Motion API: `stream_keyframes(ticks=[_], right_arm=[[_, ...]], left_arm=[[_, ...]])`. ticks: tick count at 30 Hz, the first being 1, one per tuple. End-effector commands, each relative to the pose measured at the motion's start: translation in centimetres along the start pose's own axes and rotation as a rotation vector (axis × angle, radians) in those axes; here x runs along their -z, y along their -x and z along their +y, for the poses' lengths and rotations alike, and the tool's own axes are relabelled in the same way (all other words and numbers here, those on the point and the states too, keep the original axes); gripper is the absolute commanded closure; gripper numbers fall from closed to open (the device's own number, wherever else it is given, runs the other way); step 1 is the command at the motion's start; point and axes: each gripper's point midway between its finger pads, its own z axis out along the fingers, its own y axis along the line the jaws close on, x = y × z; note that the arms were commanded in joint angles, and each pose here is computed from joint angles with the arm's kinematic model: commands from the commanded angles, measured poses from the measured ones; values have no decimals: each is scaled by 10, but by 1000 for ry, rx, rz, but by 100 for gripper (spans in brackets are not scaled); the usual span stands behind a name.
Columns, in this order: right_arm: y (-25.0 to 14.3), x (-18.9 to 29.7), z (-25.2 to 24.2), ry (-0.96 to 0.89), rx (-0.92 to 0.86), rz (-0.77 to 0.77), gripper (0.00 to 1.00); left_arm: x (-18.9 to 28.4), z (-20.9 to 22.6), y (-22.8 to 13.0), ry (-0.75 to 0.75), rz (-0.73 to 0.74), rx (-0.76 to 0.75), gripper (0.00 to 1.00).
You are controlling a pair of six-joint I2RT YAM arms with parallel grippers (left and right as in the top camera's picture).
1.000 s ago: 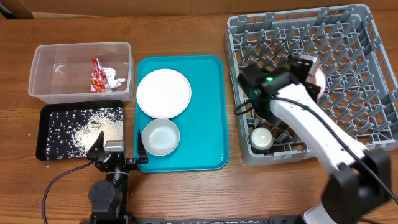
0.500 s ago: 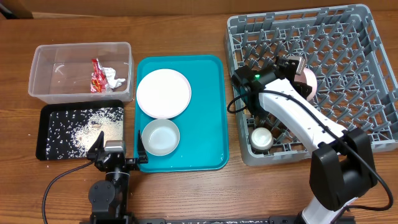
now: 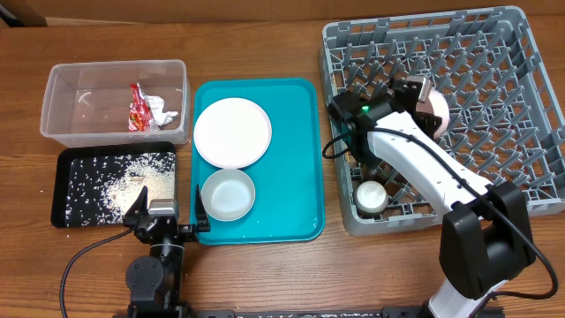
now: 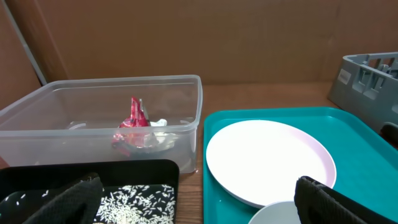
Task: Sort waste into correct bins and load items into the dishwasher
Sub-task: 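Carry the pink-rimmed bowl into the rack's upper right and release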
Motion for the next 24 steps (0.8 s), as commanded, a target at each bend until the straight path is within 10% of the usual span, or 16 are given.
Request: stream_keyframes(ticks=[1, 24], right_arm=[[17, -1, 4, -11, 60, -61, 96], [12, 27, 39, 130, 248, -76, 96]], left_arm=[[0, 2, 1, 7, -10, -15, 0], [0, 2, 1, 7, -10, -15, 0]])
